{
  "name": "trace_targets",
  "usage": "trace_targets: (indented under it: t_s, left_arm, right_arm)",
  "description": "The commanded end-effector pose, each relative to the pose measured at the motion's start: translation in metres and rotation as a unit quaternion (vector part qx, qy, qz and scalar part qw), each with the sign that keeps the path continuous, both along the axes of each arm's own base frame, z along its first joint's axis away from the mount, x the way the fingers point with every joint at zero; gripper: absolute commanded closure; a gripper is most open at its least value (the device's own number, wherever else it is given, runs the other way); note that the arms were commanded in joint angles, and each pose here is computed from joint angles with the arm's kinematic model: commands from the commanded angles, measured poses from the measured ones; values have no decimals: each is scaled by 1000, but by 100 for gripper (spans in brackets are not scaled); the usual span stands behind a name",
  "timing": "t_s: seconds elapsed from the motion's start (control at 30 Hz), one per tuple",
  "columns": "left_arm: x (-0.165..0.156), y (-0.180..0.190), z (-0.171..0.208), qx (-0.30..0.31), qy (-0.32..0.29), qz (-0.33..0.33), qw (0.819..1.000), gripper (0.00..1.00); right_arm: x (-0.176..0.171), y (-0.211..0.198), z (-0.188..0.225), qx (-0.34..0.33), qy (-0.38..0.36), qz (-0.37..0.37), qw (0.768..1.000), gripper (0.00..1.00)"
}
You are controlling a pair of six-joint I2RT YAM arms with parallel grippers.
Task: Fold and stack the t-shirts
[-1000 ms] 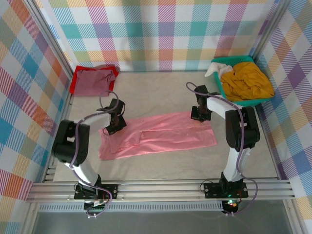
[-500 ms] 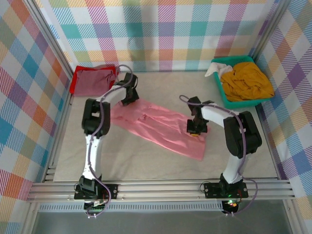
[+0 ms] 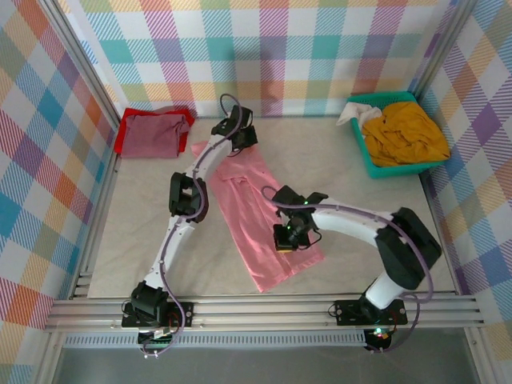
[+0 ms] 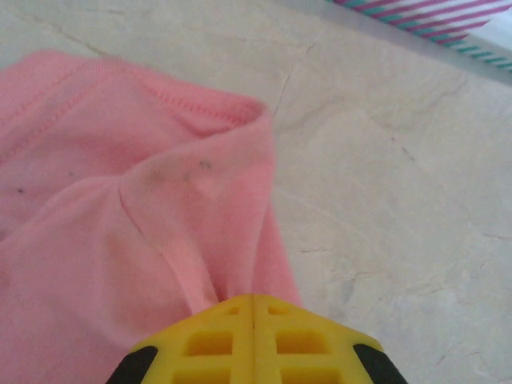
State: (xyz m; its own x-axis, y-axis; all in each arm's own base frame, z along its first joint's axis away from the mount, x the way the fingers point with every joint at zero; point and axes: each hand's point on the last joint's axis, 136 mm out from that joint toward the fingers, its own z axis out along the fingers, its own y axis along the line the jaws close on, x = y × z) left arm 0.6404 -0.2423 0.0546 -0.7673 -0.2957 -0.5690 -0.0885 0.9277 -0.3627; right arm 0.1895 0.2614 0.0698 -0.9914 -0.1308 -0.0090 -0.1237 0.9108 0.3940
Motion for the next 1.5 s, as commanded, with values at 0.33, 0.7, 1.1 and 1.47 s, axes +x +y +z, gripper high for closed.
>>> trace_targets:
  t_s: [0.33, 0.7, 1.1, 1.47]
  left_arm:
    - [-75, 99, 140, 8, -70, 132, 989, 100]
    - [-120, 138, 5, 34, 77, 204, 975, 100]
    - [-55, 59, -65, -88, 143, 109, 980, 100]
    - [-12, 28, -37, -107, 93, 74, 987, 100]
  right_arm:
    - [165, -9, 50, 12, -155, -60, 986, 100]
    - [213, 21, 21, 0, -146, -32, 989, 100]
    - [176, -52, 121, 53, -372, -130, 918, 100]
    - [153, -95, 107, 7, -383, -166, 908, 100]
